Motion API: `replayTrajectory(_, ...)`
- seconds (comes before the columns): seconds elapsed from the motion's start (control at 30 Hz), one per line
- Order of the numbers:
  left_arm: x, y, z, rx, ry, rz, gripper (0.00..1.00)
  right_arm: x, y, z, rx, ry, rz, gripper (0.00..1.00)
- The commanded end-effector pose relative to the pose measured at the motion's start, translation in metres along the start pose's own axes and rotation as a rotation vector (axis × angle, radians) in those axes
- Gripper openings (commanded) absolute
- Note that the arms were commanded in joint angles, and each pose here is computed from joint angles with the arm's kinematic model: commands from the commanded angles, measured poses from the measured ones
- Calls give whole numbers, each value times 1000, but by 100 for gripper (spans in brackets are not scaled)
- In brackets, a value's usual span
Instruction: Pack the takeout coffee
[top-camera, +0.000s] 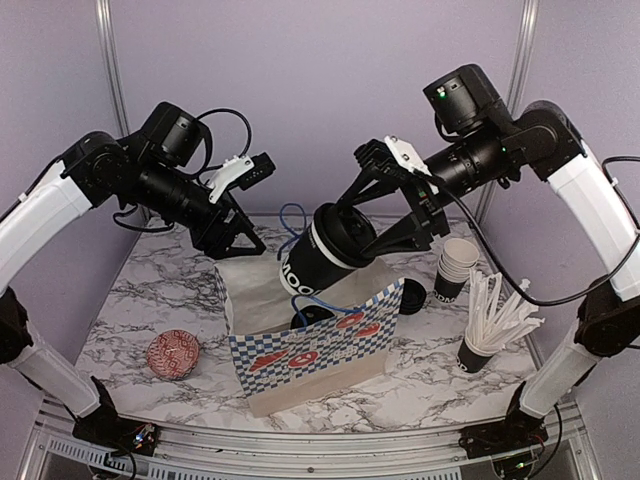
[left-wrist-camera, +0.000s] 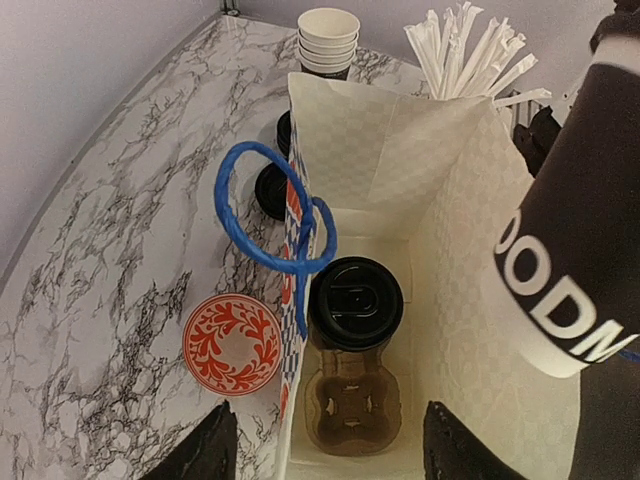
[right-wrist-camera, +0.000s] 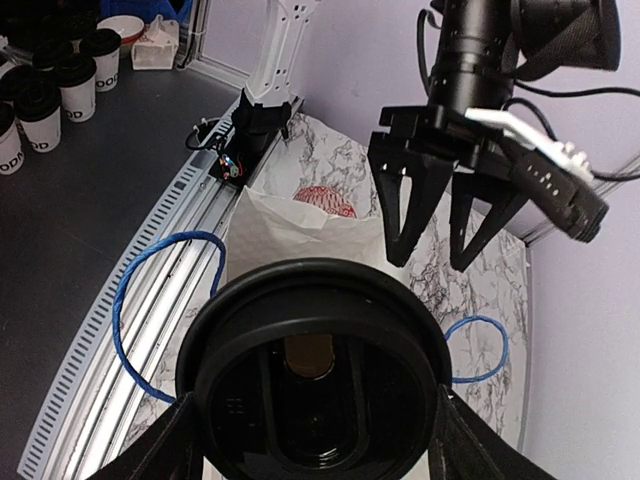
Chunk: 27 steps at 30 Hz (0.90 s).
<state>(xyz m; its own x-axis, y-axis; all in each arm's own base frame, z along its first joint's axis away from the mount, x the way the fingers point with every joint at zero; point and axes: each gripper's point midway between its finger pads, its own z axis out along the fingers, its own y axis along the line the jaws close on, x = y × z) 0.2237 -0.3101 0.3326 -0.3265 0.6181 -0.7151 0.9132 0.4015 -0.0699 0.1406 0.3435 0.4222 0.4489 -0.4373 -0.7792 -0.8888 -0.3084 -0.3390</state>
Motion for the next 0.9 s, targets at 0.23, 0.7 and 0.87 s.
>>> replayTrajectory(0.23, 25, 85, -34, -503, -83, -227, 76, 36, -38, 89, 64, 193, 20, 57)
replayTrajectory(0.7, 69, 125, 43, -495, 42, -304, 72, 57, 71, 108, -159, 357, -75, 54)
replayTrajectory(0.87, 68, 111, 64, -378, 25, -276, 72, 73, 134, 111, -200, 426, -216, 53)
